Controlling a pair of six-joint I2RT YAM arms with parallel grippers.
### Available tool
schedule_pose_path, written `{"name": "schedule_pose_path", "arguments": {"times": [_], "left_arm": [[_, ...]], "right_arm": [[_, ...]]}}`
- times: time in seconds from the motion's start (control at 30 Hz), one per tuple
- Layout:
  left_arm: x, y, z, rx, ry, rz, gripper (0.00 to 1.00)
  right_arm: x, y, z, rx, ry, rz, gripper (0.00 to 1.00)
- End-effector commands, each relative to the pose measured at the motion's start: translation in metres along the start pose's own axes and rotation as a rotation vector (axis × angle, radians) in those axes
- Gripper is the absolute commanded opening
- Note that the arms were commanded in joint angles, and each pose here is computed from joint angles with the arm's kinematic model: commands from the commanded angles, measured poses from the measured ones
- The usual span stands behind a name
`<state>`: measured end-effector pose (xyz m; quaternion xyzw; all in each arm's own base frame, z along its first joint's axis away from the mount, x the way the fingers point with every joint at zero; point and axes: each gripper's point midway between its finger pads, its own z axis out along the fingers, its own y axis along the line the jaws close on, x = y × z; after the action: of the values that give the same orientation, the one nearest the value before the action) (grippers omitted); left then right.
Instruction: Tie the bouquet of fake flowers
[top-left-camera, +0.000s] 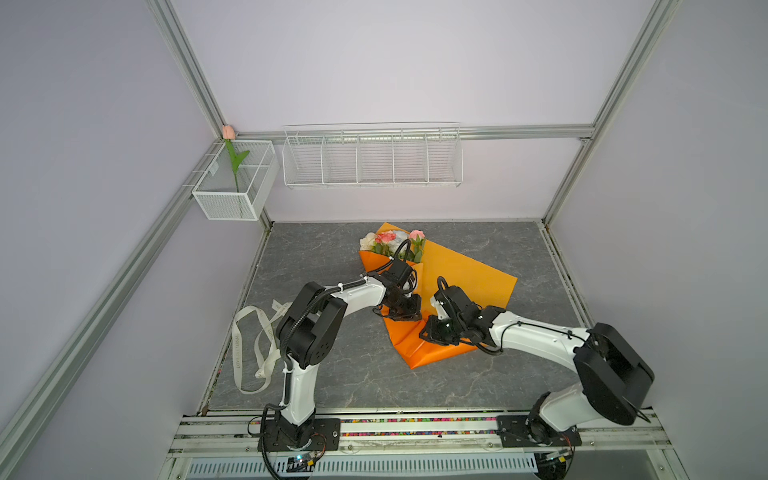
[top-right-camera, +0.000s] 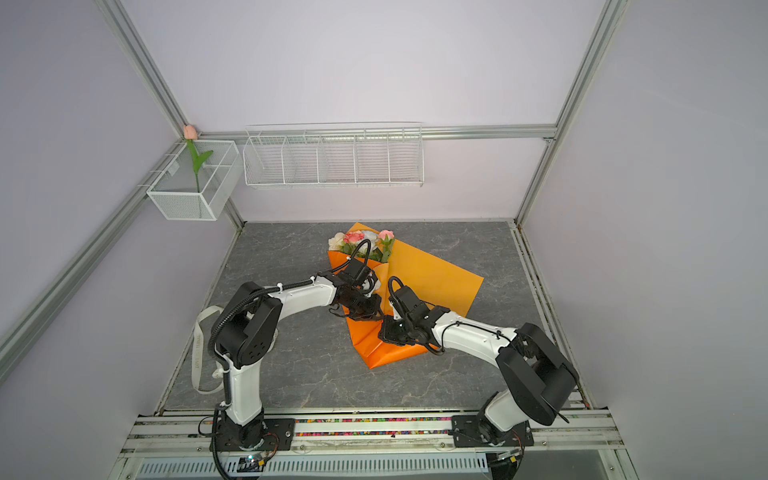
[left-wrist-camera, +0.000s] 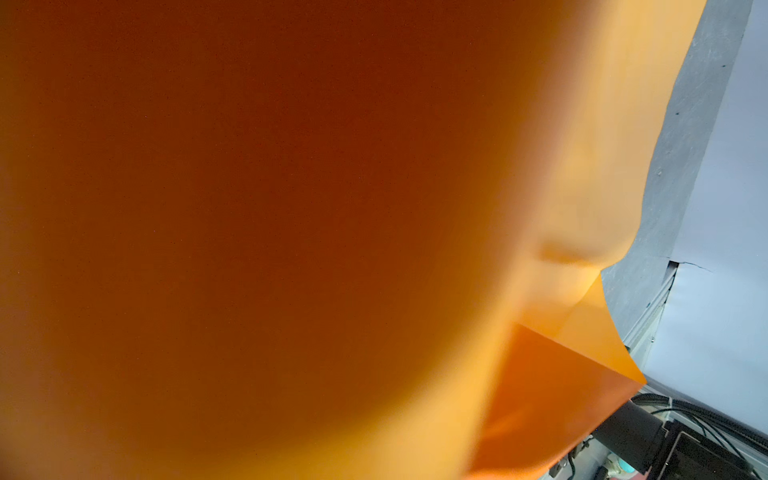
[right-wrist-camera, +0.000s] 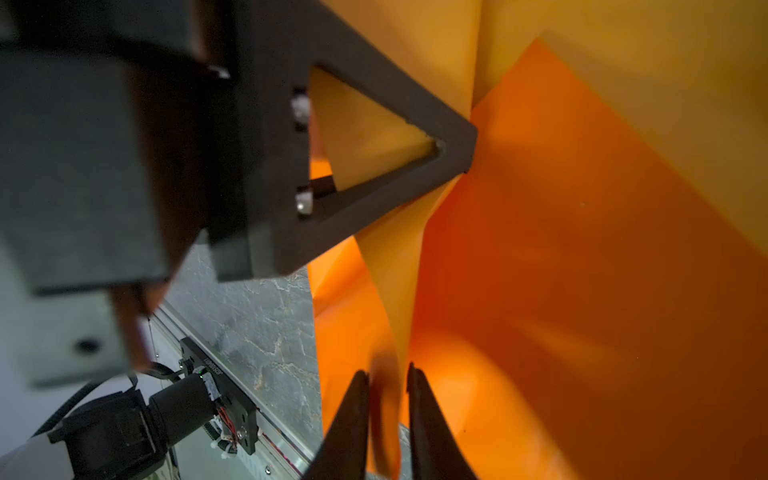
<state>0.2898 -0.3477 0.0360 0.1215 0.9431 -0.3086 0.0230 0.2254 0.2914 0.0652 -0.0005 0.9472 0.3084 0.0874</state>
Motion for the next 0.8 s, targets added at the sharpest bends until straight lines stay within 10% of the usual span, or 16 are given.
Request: {"name": "schedule_pose_path", "arguments": {"times": [0.0, 0.4, 0.77], "left_arm": [[-0.006, -0.015, -0.011, 0.016, -0.021, 0.043, 0.11], [-0.025, -0.054, -0.082, 0.062, -0.206, 0.07, 0.63], [-0.017, -0.012, -0.115, 0.174, -0.351, -0.186, 0.44]], "right_arm": [[0.003, -0.003, 0.004, -0.013, 0.017, 0.025, 0.17], [0.023, -0.027, 0.006, 0.013, -0.011, 0.091, 0.07], [0.034, -0.023, 0.016, 0.015, -0.017, 0.079, 0.07]]}}
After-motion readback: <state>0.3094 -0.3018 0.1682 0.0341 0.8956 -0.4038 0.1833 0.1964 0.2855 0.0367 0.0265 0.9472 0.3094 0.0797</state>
